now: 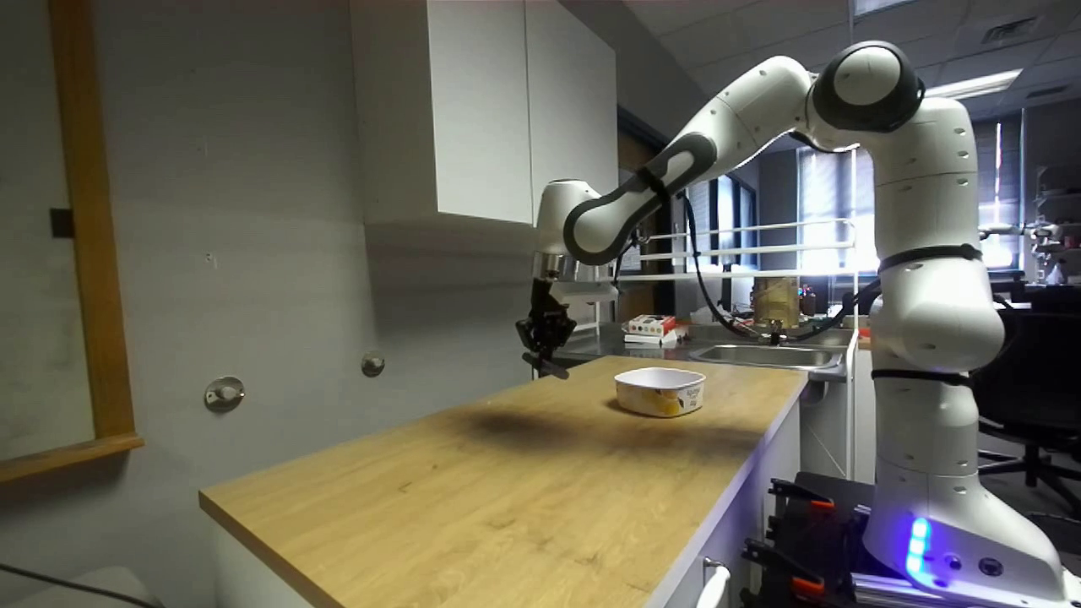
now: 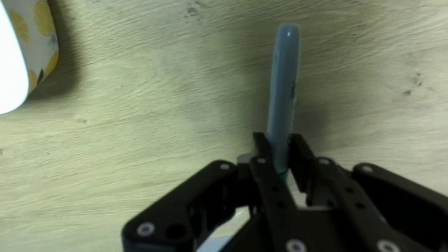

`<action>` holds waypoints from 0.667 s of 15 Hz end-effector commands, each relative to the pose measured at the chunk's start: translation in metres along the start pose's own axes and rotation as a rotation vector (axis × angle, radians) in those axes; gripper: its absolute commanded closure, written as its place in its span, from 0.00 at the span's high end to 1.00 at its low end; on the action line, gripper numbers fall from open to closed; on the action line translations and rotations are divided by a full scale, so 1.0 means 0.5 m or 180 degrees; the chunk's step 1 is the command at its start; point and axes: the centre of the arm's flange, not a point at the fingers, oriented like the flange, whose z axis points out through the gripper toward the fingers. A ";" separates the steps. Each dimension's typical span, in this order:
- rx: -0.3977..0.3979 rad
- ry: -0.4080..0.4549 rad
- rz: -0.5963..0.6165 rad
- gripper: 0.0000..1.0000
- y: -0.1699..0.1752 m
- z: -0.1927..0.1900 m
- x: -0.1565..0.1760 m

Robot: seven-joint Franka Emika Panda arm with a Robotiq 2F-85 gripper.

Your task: Put the green marker in the white bowl

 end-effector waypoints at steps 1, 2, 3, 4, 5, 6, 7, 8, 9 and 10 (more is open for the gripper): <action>0.0093 0.0070 0.0087 0.07 0.074 -0.026 -0.046; 0.0104 0.0081 0.0120 0.07 0.090 -0.030 -0.052; 0.0125 0.0090 0.0161 0.07 0.107 -0.033 -0.058; 0.0139 0.0094 0.0197 0.07 0.122 -0.035 -0.062; 0.0157 0.0100 0.0226 0.07 0.137 -0.036 -0.067; 0.0172 0.0106 0.0259 0.07 0.151 -0.038 -0.072; 0.0191 0.0115 0.0293 0.07 0.165 -0.040 -0.078; 0.0207 0.0119 0.0325 0.07 0.177 -0.042 -0.084; 0.0224 0.0128 0.0356 0.07 0.192 -0.045 -0.091; 0.0236 0.0135 0.0385 0.07 0.204 -0.047 -0.096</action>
